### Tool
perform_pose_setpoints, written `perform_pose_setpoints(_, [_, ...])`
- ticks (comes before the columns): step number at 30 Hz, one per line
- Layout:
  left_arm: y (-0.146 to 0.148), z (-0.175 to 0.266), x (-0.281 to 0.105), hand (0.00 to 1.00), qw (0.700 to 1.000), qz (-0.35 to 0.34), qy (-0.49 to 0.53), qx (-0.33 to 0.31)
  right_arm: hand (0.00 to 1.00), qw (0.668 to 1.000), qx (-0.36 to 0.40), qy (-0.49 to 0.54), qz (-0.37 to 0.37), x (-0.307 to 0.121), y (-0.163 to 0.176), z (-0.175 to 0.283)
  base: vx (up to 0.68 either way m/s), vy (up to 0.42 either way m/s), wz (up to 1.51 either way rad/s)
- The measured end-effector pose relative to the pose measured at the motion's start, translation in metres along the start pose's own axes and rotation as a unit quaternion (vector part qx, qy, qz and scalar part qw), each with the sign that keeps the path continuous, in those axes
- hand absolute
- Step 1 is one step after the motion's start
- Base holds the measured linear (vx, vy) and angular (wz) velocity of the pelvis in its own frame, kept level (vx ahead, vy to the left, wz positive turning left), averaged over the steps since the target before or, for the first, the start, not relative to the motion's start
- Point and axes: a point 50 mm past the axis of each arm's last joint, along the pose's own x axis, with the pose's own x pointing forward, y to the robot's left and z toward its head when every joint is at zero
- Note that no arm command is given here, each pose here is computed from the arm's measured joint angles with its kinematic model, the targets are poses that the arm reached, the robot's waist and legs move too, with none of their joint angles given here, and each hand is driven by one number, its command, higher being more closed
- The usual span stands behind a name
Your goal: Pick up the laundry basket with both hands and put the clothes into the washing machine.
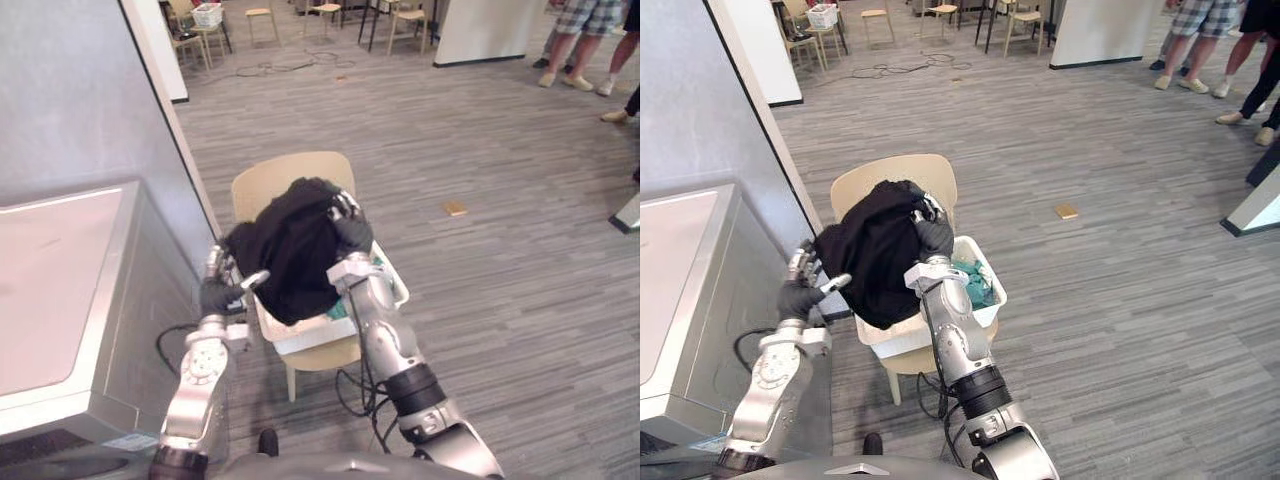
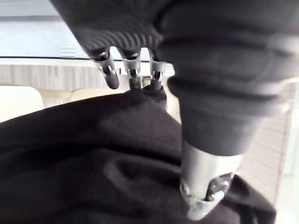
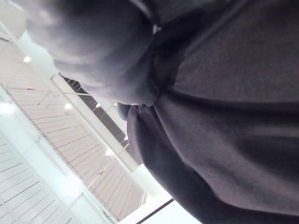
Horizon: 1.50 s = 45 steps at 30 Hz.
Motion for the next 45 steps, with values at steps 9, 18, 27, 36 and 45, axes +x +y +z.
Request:
perform_pose_setpoints(9, [-0.028,-0.031,0.028,0.0,0.993,-0.065,0.081,0.06,1.0,0.999,-0.025,0.022,0.006,-0.005,-0.005,-0.006,0.0,-0.01,-0.13])
perform_pose_setpoints(18, [-0.042,-0.031,0.038,0.0,0.989,-0.09,0.093,0.066,1.0,0.999,-0.035,0.029,0.006,-0.006,-0.006,-0.007,0.0,-0.001,0.0])
perform_pose_setpoints(27, [-0.065,-0.015,0.054,0.0,0.988,-0.121,0.081,0.047,1.0,0.999,-0.032,0.031,0.01,-0.007,-0.003,-0.008,0.0,0.0,0.0])
perform_pose_setpoints(36, [-0.082,-0.006,0.058,1.0,0.985,-0.153,0.075,0.037,1.0,0.999,-0.026,0.029,0.01,-0.007,-0.002,-0.008,0.0,0.0,0.0])
perform_pose_setpoints(45, [-0.086,-0.008,0.056,1.0,0.983,-0.163,0.08,0.033,1.0,0.999,-0.017,0.027,0.018,-0.008,0.002,-0.009,0.0,0.0,0.0])
